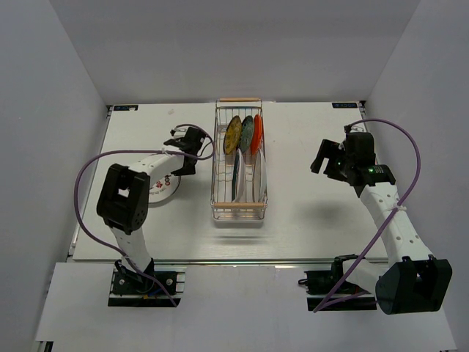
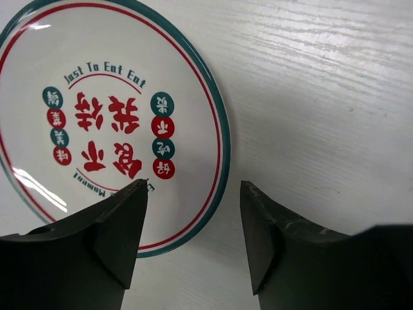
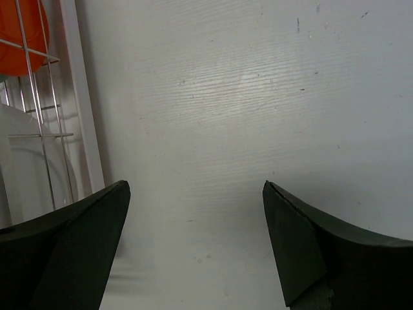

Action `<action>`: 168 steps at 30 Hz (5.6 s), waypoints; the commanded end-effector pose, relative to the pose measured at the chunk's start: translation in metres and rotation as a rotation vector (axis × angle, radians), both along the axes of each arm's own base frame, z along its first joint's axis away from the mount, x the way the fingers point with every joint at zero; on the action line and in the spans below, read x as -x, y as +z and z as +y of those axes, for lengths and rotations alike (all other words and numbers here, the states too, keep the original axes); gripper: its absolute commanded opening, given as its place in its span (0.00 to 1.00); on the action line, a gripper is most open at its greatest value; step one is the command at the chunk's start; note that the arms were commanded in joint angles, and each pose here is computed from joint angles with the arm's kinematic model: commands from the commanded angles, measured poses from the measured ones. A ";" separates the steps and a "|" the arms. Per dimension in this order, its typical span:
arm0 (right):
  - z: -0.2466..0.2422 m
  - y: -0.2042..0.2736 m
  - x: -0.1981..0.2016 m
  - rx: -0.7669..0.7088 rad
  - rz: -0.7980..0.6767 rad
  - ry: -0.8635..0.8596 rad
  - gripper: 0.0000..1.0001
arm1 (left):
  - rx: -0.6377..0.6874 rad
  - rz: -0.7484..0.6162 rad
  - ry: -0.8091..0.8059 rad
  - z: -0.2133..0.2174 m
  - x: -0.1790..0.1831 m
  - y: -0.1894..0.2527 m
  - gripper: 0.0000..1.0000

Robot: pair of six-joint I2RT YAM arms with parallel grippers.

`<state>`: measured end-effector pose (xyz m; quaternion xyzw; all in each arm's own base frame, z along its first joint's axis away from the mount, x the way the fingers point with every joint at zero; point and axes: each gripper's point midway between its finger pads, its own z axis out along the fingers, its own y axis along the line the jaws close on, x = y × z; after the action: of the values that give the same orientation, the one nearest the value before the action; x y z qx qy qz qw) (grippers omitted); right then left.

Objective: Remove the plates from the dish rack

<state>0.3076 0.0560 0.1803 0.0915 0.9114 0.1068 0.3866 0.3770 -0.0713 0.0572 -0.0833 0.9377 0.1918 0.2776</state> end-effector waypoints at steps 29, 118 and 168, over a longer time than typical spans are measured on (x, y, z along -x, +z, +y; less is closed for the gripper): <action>-0.002 0.019 -0.007 0.001 -0.051 -0.024 0.89 | 1.063 -0.198 -0.820 -0.226 0.070 0.223 0.98; -0.004 0.005 -0.007 0.013 0.003 -0.030 0.89 | 0.020 -0.226 0.096 0.000 -0.007 0.127 0.00; -0.007 0.010 -0.004 0.029 -0.002 -0.036 0.89 | 0.865 -0.350 -0.747 -0.173 0.032 0.252 0.98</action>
<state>0.3057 0.0470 0.1650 0.1070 0.9234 0.0782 0.3602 0.3792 -0.1711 0.2536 -0.0259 0.9019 -0.1246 0.4127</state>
